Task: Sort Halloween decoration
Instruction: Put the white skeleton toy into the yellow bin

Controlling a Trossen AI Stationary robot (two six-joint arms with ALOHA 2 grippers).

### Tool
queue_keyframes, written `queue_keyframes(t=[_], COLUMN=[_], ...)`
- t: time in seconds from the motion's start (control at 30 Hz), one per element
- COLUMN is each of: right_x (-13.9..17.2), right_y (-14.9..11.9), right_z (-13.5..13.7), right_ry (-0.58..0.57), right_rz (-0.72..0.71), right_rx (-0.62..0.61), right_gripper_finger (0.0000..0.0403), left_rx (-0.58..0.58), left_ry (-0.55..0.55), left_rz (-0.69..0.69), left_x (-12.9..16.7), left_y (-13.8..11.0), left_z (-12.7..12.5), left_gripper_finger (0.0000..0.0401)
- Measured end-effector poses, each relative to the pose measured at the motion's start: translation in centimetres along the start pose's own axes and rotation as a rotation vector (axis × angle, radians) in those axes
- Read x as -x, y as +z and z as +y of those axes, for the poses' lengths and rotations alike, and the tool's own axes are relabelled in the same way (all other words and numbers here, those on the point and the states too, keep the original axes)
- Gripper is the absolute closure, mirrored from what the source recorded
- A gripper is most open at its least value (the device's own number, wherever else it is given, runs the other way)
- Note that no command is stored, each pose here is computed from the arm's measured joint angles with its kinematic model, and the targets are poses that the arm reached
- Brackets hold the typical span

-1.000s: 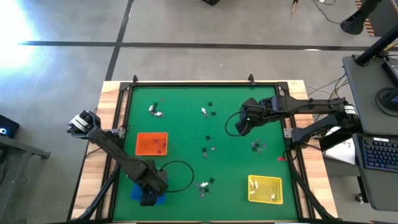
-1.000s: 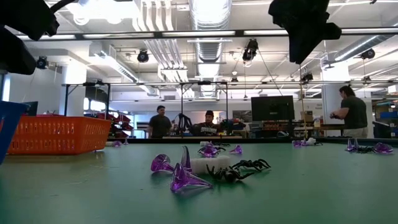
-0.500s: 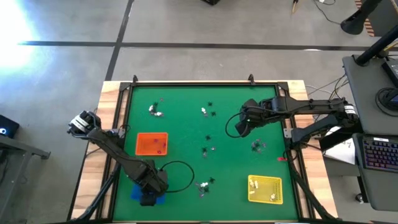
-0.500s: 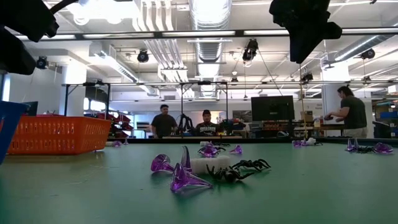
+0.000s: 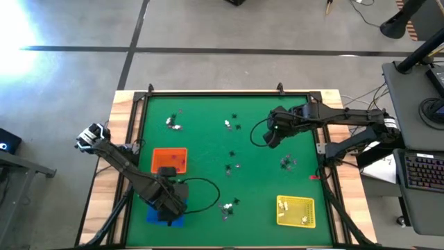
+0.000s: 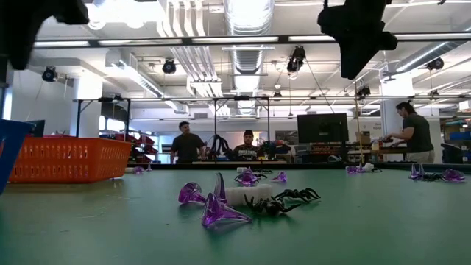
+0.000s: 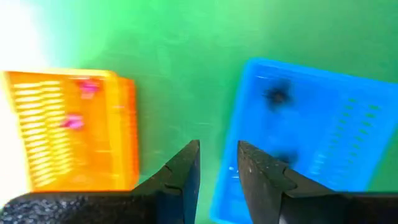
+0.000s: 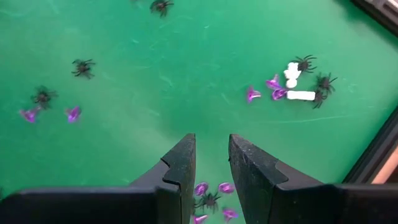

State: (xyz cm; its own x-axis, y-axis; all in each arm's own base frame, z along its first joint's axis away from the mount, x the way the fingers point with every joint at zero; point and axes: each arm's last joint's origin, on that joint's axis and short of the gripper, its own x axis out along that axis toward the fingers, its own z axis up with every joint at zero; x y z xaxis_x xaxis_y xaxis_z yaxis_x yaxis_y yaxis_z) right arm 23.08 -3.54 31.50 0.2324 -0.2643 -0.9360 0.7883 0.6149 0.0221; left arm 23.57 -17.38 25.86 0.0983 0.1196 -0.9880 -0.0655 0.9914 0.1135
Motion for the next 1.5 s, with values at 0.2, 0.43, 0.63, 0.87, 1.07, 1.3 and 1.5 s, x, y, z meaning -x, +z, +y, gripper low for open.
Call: queue_keyframes(t=[0.2, 0.43, 0.63, 0.87, 1.07, 1.3, 1.5], right_x=[-0.5, -1.8, -4.3, -7.4, -11.3, -14.8, -16.7], right_y=[1.4, 3.2, 4.0, 5.4, 5.9, 5.7, 5.5], right_z=[-1.7, -4.4, -6.9, -9.0, -9.5, -9.5, -9.9], right_ry=[-0.033, -0.098, -0.167, -0.218, -0.267, -0.341, -0.392], right_rz=[-0.001, 0.022, 0.097, 0.126, 0.181, 0.283, 0.32], right_rx=[-0.031, -0.077, -0.127, -0.273, -0.329, -0.364, -0.413], right_gripper_finger=[0.0314, 0.0314, 0.0314, 0.0314, 0.0314, 0.0314, 0.0314], left_rx=[0.074, 0.229, 0.342, 0.429, 0.506, 0.535, 0.525], left_ry=[0.12, 0.187, 0.212, 0.199, 0.187, 0.186, 0.194], left_rz=[-0.069, -0.195, -0.259, -0.292, -0.303, -0.297, -0.286], left_x=[1.4, 3.2, 4.3, 4.6, 4.2, 3.4, 3.2], left_y=[0.3, 0.4, -1.0, -3.2, -4.4, -4.8, -4.6], left_z=[2.8, 7.6, 11.3, 13.6, 14.1, 14.1, 14.0], left_gripper_finger=[0.0312, 0.0312, 0.0312, 0.0312, 0.0312, 0.0312, 0.0312])
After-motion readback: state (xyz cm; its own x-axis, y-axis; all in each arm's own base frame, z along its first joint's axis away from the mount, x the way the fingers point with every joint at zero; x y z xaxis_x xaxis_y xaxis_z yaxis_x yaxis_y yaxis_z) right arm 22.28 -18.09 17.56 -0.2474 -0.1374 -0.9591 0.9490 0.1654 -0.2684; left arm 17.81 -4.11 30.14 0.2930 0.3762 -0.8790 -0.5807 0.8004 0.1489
